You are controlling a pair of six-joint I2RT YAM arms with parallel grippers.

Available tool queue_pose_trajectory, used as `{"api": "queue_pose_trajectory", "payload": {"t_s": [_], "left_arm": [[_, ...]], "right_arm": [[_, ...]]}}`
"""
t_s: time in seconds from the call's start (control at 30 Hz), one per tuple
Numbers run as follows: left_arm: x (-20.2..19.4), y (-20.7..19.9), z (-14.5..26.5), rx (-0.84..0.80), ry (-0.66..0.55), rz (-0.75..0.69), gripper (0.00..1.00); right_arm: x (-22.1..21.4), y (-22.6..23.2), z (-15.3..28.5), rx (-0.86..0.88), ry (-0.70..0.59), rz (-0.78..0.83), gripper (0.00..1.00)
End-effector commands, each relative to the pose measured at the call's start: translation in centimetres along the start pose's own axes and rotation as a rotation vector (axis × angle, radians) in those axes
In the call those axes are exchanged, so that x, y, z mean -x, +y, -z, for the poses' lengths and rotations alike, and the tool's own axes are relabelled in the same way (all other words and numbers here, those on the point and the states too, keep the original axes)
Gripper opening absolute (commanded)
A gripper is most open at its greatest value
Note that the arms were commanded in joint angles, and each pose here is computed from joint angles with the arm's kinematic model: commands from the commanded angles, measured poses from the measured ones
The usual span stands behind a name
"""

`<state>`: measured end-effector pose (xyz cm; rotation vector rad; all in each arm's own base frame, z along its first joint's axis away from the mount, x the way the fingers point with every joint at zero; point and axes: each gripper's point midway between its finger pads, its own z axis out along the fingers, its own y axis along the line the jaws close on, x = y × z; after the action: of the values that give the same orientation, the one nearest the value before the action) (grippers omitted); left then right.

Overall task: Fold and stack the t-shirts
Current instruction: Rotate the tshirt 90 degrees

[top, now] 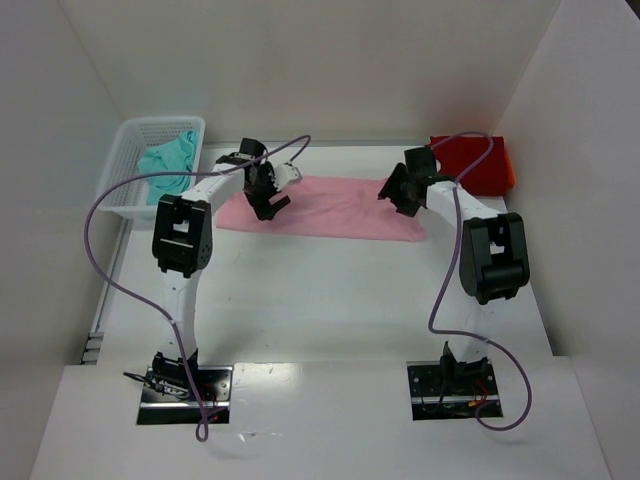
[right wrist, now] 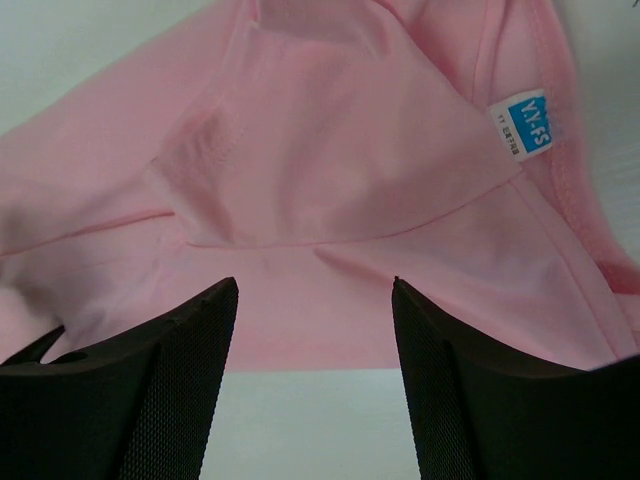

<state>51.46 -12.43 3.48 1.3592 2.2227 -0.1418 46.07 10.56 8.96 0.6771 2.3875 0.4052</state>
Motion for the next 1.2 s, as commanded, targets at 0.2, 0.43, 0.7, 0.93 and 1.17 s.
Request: {"api": "queue_pose_trajectory", "payload": {"t_s": [0.2, 0.43, 0.7, 0.93, 1.17], "left_arm": [[-2.7, -3.9, -1.0, -0.029, 0.192, 0.036, 1.00], [-3.3, -6.7, -1.1, -0.131, 0.228, 0.109, 1.00], [-4.3, -13.5, 0.3, -0.266, 0.313, 0.246, 1.00], [-4.4, -21.2, 2.1, -0.382, 0.361, 0.303, 1.00], [-3.5, -28.3, 2.8, -0.524, 0.390, 0.336, 1.00]], "right_arm": [[0.8, 1.3, -2.0, -0.017, -0.049, 0.044, 0.69], [1.3, 1.8, -1.9, -0.003, -0.065, 0.052, 0.71], [2.1, 2.2, -1.2, 0.009, -0.093, 0.070, 0.74], [2.6, 2.3, -0.9, 0.011, -0.114, 0.096, 0.76], [3.4, 2.6, 0.6, 0.023, -0.145, 0.103, 0.79]]}}
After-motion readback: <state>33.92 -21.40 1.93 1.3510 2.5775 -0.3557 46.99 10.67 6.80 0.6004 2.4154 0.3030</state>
